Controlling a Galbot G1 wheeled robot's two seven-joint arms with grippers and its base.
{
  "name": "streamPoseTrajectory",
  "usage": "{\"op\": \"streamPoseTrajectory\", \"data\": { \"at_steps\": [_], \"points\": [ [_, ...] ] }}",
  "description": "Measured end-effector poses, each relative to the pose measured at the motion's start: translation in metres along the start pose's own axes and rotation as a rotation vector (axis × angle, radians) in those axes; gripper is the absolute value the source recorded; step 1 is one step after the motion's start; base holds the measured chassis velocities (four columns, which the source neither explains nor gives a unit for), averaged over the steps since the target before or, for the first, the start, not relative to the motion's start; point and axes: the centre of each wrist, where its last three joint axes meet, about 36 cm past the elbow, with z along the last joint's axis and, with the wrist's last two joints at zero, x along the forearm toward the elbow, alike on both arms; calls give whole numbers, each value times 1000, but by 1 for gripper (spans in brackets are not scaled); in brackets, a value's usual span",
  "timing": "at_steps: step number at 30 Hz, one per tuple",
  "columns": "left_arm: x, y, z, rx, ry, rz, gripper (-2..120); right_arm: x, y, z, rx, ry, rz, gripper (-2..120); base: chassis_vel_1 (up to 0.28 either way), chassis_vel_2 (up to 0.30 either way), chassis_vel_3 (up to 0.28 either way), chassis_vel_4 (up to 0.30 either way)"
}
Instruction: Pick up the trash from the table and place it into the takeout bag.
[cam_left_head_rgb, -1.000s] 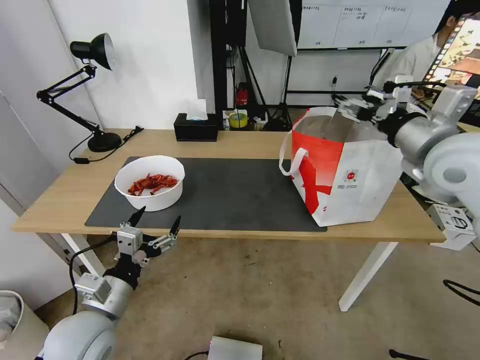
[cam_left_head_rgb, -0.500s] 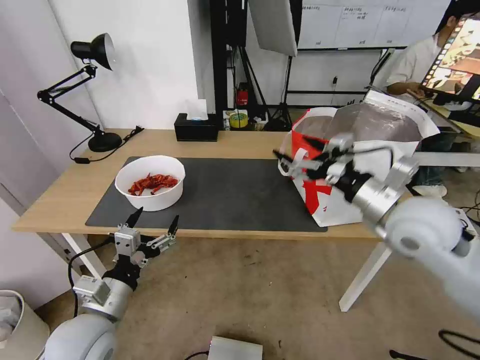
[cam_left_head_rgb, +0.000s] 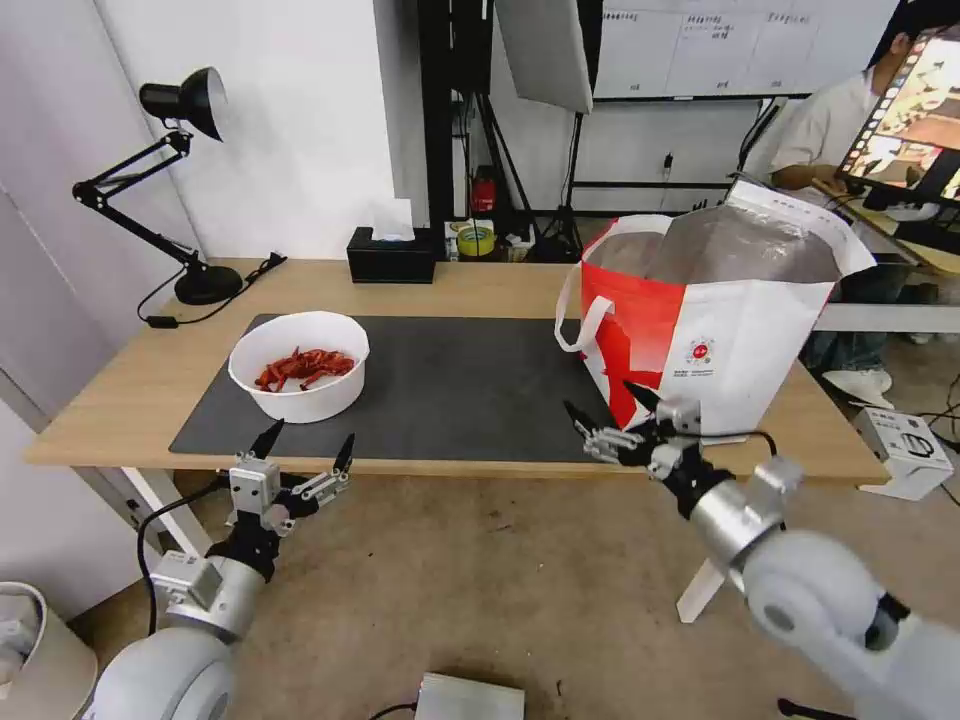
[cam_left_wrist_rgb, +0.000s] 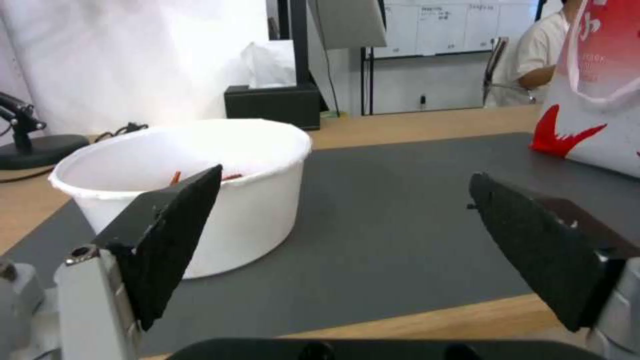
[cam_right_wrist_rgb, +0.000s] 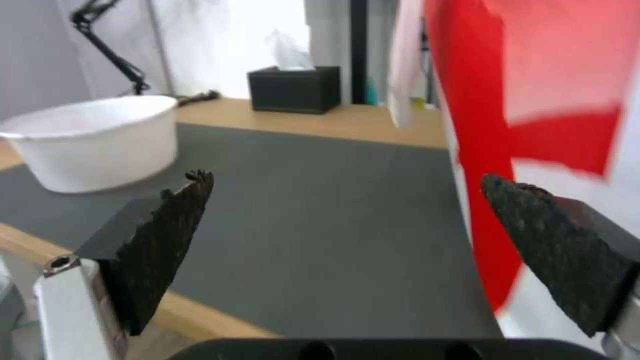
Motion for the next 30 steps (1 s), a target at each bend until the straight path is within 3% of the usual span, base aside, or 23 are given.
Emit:
{"op": "streamPoseTrajectory", "data": {
  "at_steps": [5, 13, 30],
  "points": [
    [-1, 1, 2, -2, 3, 0, 100, 18, 10, 34, 12, 4, 64, 100, 0, 0, 0, 0],
    [-1, 1, 3, -1, 5, 0, 100, 27, 13, 59, 36, 15, 101, 100, 0, 0, 0, 0],
    [-3, 6, 2, -8, 3, 6, 100, 28, 11, 62, 34, 19, 113, 100, 0, 0, 0, 0]
  ]
}}
